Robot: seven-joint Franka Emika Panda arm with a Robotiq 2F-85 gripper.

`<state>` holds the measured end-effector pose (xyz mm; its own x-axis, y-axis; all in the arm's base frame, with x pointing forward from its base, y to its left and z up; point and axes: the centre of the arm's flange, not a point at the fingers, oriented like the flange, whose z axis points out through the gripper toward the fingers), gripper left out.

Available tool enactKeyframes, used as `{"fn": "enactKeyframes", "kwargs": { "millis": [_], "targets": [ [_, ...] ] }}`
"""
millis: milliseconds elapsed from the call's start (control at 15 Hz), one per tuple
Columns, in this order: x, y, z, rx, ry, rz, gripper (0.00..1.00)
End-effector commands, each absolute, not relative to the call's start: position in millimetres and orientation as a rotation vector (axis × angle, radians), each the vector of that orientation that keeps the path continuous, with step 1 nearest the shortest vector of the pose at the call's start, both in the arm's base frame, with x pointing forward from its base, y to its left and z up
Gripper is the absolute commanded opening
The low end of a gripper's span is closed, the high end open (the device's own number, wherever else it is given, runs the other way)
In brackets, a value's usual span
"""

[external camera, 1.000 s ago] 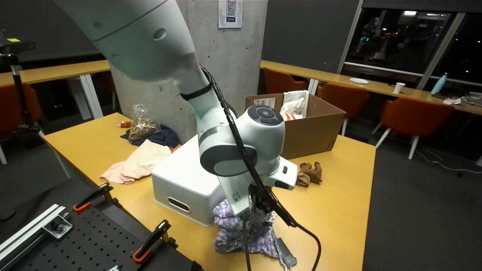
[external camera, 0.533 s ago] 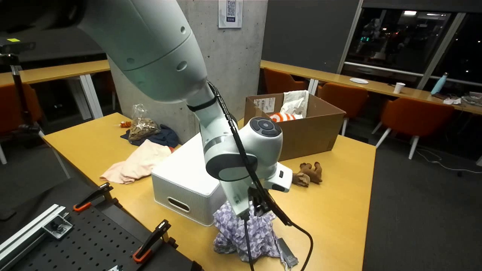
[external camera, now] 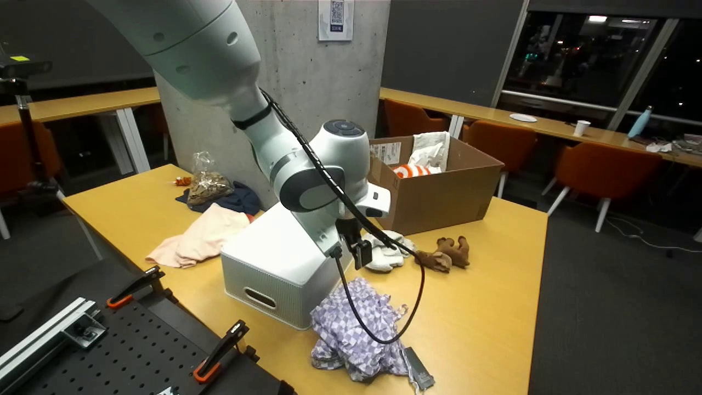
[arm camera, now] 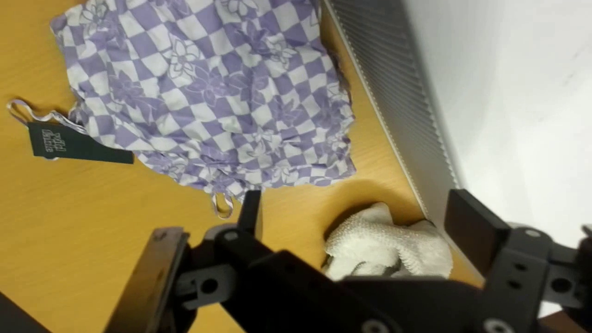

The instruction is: Pick up the checked blue shirt and put it on the yellow container on the white bucket, lift up the checked blue shirt with the yellow container and put them on the white bucket, lift up the checked blue shirt with the yellow container and put them on the table

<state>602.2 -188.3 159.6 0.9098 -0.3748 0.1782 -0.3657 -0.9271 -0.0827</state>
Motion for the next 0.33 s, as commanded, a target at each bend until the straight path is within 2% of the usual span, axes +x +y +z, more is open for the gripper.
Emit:
{"fn": "enactKeyframes", "kwargs": {
  "millis": [0,267],
  "targets": [
    [602,-172,187,-3.061,0.558,-0.316,1.0],
    [610,-165,198,-3.074,0.532,-0.336,1.0]
  ]
}}
